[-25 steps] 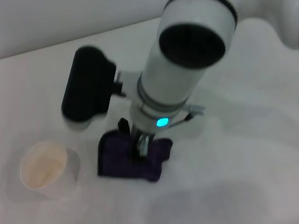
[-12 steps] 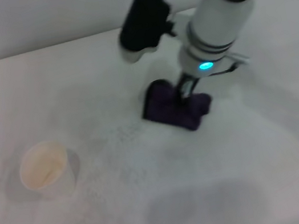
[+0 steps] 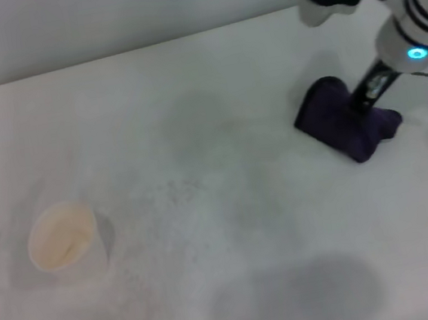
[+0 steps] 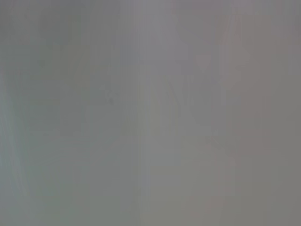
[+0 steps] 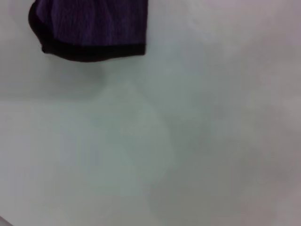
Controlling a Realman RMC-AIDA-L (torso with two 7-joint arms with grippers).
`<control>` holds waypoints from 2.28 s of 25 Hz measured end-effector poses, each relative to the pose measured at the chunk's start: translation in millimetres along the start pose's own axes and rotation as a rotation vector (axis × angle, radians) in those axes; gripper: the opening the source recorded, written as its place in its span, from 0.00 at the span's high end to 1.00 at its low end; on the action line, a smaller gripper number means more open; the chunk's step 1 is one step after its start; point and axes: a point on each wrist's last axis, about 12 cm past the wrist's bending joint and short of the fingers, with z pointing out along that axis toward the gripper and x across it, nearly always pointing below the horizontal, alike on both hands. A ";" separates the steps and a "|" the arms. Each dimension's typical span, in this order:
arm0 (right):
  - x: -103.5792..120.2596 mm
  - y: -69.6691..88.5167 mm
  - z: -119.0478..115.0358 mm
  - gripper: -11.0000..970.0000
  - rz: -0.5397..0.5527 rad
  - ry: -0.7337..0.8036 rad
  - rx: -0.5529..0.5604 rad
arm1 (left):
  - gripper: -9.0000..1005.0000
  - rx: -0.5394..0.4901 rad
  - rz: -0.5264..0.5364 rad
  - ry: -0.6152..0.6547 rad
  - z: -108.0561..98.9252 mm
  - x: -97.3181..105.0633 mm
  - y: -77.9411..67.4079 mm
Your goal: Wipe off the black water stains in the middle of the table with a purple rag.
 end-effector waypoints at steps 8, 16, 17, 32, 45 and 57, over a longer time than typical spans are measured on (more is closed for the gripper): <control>34.9 -27.4 1.8 0.82 0.104 0.024 0.009 | 0.12 0.002 0.001 -0.023 15.5 -2.8 1.6; 54.4 -32.0 6.7 0.80 0.145 0.044 -0.006 | 0.12 0.000 0.002 -0.033 19.2 -4.2 1.9; 57.1 -32.7 6.8 0.80 0.154 0.044 -0.008 | 0.12 0.001 0.001 -0.033 19.7 -4.2 1.7; 77.4 -73.2 -35.1 0.56 0.276 -0.324 -0.105 | 0.12 -0.035 -0.026 -0.020 20.8 -1.0 2.6; 123.5 -108.0 -38.1 0.55 0.382 -0.822 -0.068 | 0.12 -0.073 -0.064 0.016 30.5 5.8 0.4; 155.3 -95.1 5.2 0.55 0.428 -1.056 0.117 | 0.12 -0.048 -0.076 0.046 41.6 9.8 -5.3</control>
